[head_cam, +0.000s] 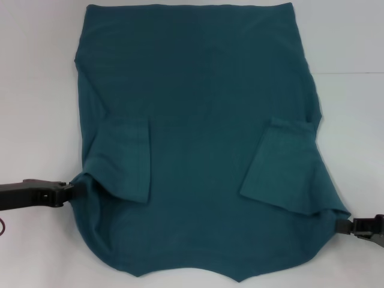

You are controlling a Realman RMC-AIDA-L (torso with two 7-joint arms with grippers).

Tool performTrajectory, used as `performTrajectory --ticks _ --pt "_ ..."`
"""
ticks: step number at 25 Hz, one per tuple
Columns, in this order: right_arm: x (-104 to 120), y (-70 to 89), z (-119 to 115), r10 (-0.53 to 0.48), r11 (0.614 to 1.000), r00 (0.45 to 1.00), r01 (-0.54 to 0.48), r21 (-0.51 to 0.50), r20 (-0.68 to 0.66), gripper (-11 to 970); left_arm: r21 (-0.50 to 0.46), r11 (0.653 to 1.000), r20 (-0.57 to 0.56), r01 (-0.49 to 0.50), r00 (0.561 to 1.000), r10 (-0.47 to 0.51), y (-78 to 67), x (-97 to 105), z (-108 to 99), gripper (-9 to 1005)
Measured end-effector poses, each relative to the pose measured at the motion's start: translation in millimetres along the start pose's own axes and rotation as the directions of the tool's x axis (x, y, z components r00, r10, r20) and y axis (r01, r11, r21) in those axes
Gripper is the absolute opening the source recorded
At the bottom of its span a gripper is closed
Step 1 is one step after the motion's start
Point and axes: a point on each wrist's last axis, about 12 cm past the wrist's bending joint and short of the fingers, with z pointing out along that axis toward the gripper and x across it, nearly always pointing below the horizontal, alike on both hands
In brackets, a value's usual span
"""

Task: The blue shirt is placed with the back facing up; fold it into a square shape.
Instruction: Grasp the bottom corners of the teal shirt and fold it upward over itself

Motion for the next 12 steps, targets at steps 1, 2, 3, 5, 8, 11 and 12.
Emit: performTrajectory --ticks 1,2,3,5,8,11,12 --pt "1.4 -0.1 -2.2 -0.004 1.000 1.000 0.004 -0.005 0.003 22 0.012 1.000 -0.001 0.003 1.000 -0.003 -0.9 0.6 -1.8 28" --pt "2.6 -0.3 -4.6 -0.008 1.000 1.000 0.008 -0.008 0.006 22 0.026 1.000 0.001 0.009 1.000 -0.009 -1.6 1.3 -4.5 28" --pt "3.9 -0.7 -7.2 -0.012 1.000 1.000 0.012 -0.010 0.011 22 0.035 0.999 0.005 0.014 1.000 -0.014 -1.7 1.8 -7.1 28" --pt "6.4 -2.0 -12.1 -0.017 1.000 1.000 0.017 -0.005 0.022 22 0.053 0.998 0.016 0.029 0.999 -0.030 -2.1 4.0 -13.4 28" --pt "10.4 -5.0 -19.1 -0.019 1.000 0.999 0.019 0.005 0.038 22 0.069 0.997 0.024 0.042 0.999 -0.044 -2.6 8.4 -22.8 28" --pt "12.7 -7.1 -24.2 -0.023 1.000 0.999 0.022 0.011 0.046 22 0.088 0.995 0.022 0.054 0.998 -0.056 -4.4 13.1 -29.8 28" --pt "13.2 -7.6 -25.6 -0.025 1.000 0.999 0.025 0.013 0.046 22 0.088 0.995 0.022 0.054 0.998 -0.056 -4.4 13.1 -29.8 29"
